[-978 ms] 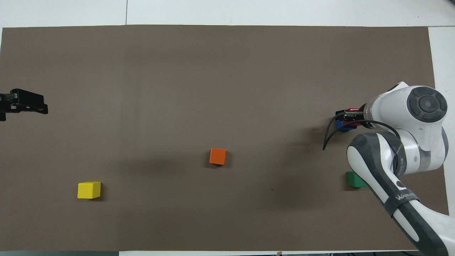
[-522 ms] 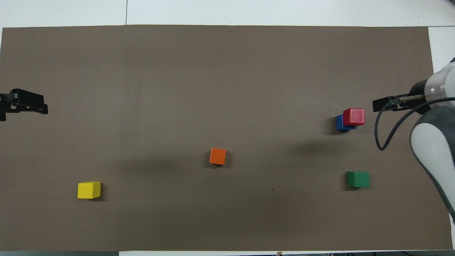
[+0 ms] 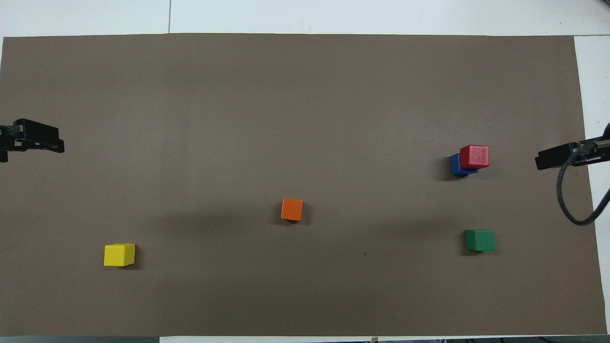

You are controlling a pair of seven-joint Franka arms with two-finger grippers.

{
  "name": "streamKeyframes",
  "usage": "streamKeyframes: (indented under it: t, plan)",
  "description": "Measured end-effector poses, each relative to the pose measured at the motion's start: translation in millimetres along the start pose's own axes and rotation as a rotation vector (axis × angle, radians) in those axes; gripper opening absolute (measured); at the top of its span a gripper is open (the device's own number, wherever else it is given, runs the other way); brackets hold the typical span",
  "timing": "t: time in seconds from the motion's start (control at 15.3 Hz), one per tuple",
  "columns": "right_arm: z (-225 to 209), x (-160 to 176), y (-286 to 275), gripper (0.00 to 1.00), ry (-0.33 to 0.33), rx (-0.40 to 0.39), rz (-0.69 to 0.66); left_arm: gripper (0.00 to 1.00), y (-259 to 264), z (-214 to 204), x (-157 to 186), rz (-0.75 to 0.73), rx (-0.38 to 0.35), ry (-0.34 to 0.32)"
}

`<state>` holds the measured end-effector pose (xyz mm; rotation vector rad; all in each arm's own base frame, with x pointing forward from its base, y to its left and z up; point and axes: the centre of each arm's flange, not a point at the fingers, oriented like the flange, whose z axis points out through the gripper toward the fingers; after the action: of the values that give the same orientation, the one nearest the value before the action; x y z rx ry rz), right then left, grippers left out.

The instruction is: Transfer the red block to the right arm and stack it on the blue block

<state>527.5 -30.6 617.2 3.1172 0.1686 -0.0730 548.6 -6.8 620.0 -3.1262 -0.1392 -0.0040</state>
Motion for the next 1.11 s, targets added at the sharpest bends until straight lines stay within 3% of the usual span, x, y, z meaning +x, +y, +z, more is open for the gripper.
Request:
streamKeyframes:
  t: [0.52,1.11]
  plan:
    - [-4.1,7.0,11.5,1.00,-0.064,0.010,0.013,1.00,0.0,0.0,0.0,0.000,0.000,0.000]
    - [-6.3,7.4,22.9,1.00,-0.058,0.010,0.034,1.00,0.0,0.0,0.0,0.000,0.000,0.000]
